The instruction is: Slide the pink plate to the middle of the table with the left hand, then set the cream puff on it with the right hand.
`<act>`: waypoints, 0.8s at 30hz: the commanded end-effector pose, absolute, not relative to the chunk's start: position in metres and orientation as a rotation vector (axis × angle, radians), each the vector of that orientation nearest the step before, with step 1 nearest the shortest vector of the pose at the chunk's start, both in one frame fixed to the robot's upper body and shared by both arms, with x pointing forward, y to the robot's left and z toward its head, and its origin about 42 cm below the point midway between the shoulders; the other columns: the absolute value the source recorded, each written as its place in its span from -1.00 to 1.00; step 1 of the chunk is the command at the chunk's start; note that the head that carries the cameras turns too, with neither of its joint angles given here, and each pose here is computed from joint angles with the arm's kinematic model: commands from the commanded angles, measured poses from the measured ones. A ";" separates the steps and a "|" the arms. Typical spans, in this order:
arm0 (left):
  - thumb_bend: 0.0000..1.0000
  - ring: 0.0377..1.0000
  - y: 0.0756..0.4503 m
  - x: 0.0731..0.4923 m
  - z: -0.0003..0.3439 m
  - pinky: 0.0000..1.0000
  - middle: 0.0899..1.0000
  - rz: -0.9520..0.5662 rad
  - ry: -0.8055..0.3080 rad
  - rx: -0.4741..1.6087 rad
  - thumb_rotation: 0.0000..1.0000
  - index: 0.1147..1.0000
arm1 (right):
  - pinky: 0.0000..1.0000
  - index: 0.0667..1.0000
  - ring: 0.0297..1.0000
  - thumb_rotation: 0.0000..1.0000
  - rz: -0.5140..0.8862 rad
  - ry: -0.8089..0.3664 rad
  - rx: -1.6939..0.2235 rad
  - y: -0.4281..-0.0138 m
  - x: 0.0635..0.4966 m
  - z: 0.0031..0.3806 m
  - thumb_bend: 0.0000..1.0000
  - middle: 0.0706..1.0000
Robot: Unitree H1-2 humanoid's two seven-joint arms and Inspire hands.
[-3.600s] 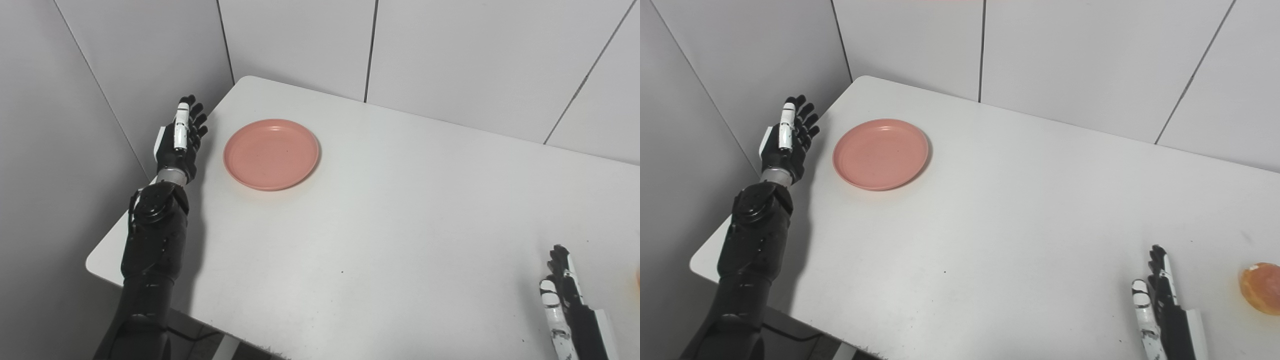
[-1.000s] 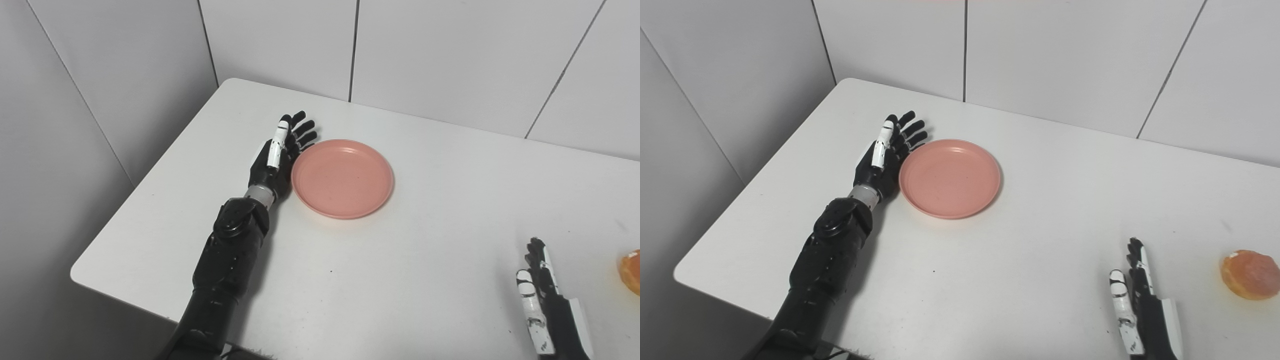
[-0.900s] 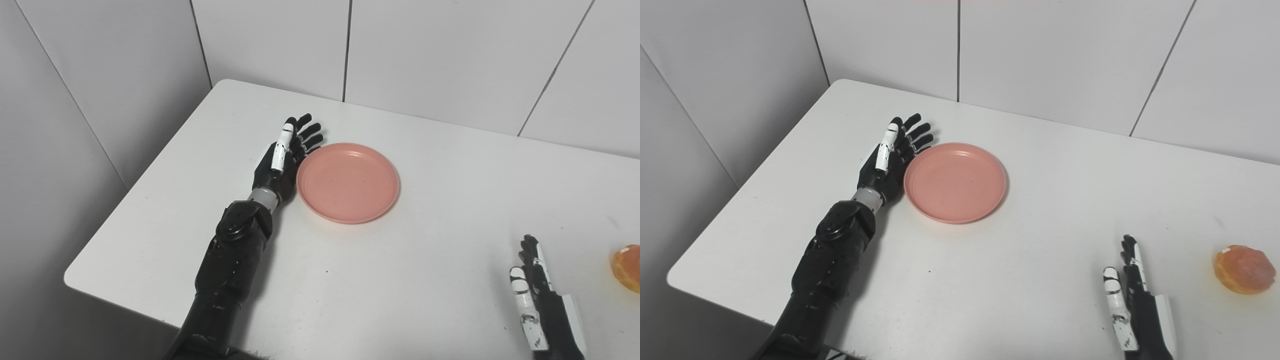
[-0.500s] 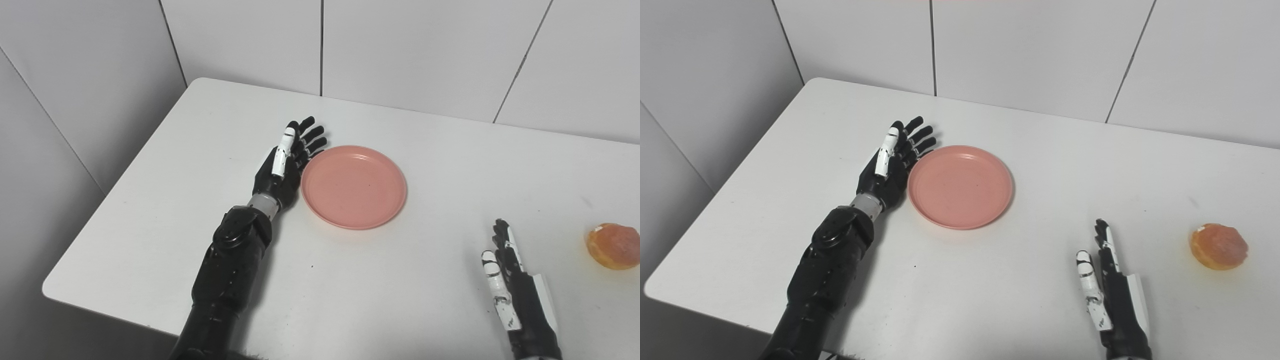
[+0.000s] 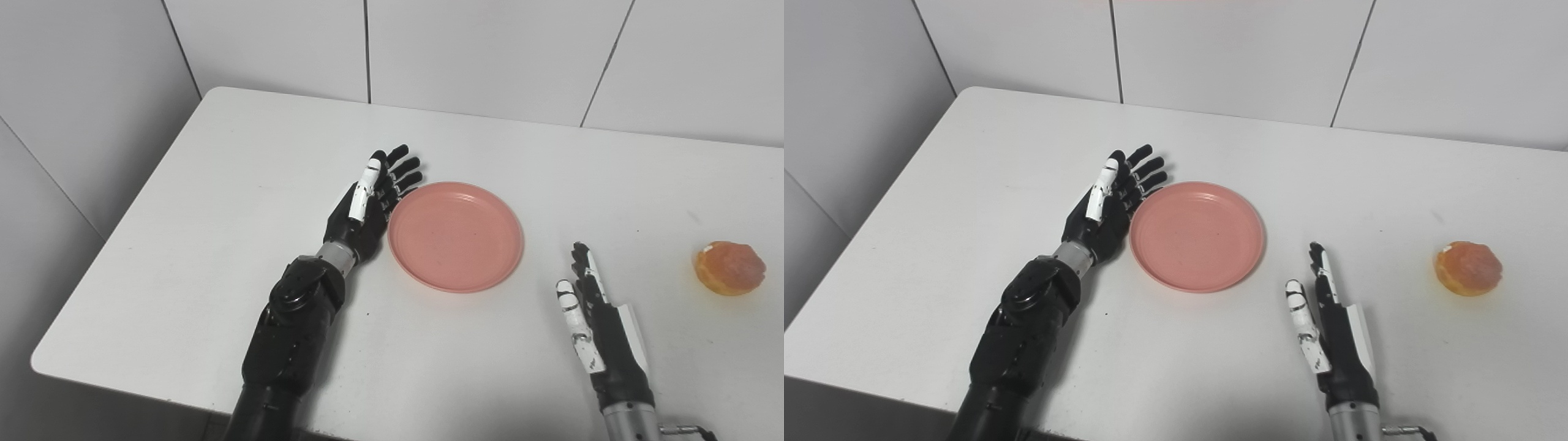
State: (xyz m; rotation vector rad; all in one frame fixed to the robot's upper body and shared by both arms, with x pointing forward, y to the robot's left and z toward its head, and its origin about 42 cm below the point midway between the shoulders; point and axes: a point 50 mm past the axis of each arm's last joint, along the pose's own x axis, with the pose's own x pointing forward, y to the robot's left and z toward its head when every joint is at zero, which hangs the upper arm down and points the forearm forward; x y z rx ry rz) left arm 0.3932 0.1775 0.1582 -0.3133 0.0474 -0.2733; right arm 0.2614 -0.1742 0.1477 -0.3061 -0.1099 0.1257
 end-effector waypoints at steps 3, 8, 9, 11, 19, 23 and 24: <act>-0.19 0.80 0.163 0.377 0.143 0.78 0.81 -0.298 0.138 -0.320 1.00 0.77 | 0.99 1.00 1.00 1.00 0.095 -0.162 -0.312 -0.168 0.265 0.165 -0.38 1.00; -0.19 0.85 0.152 0.365 0.142 0.82 0.84 -0.333 0.142 -0.326 1.00 0.82 | 1.00 1.00 1.00 1.00 0.093 -0.156 -0.297 -0.165 0.266 0.167 -0.37 1.00; -0.19 0.84 0.151 0.362 0.141 0.82 0.84 -0.338 0.140 -0.325 1.00 0.82 | 1.00 1.00 1.00 1.00 0.092 -0.154 -0.295 -0.164 0.267 0.167 -0.36 1.00; -0.17 0.84 0.150 0.358 0.140 0.82 0.84 -0.344 0.139 -0.322 1.00 0.82 | 1.00 1.00 1.00 1.00 0.093 -0.156 -0.295 -0.164 0.267 0.168 -0.38 1.00; -0.18 0.84 0.150 0.354 0.136 0.84 0.84 -0.343 0.145 -0.341 1.00 0.81 | 0.99 1.00 1.00 1.00 0.083 -0.156 -0.298 -0.165 0.269 0.169 -0.41 1.00; -0.18 0.84 0.150 0.354 0.136 0.84 0.84 -0.334 0.145 -0.357 1.00 0.80 | 0.99 1.00 1.00 1.00 0.065 -0.165 -0.308 -0.167 0.271 0.169 -0.40 1.00; -0.19 0.85 0.151 0.354 0.136 0.84 0.84 -0.332 0.143 -0.361 1.00 0.80 | 0.99 1.00 1.00 1.00 0.056 -0.168 -0.321 -0.168 0.271 0.170 -0.40 1.00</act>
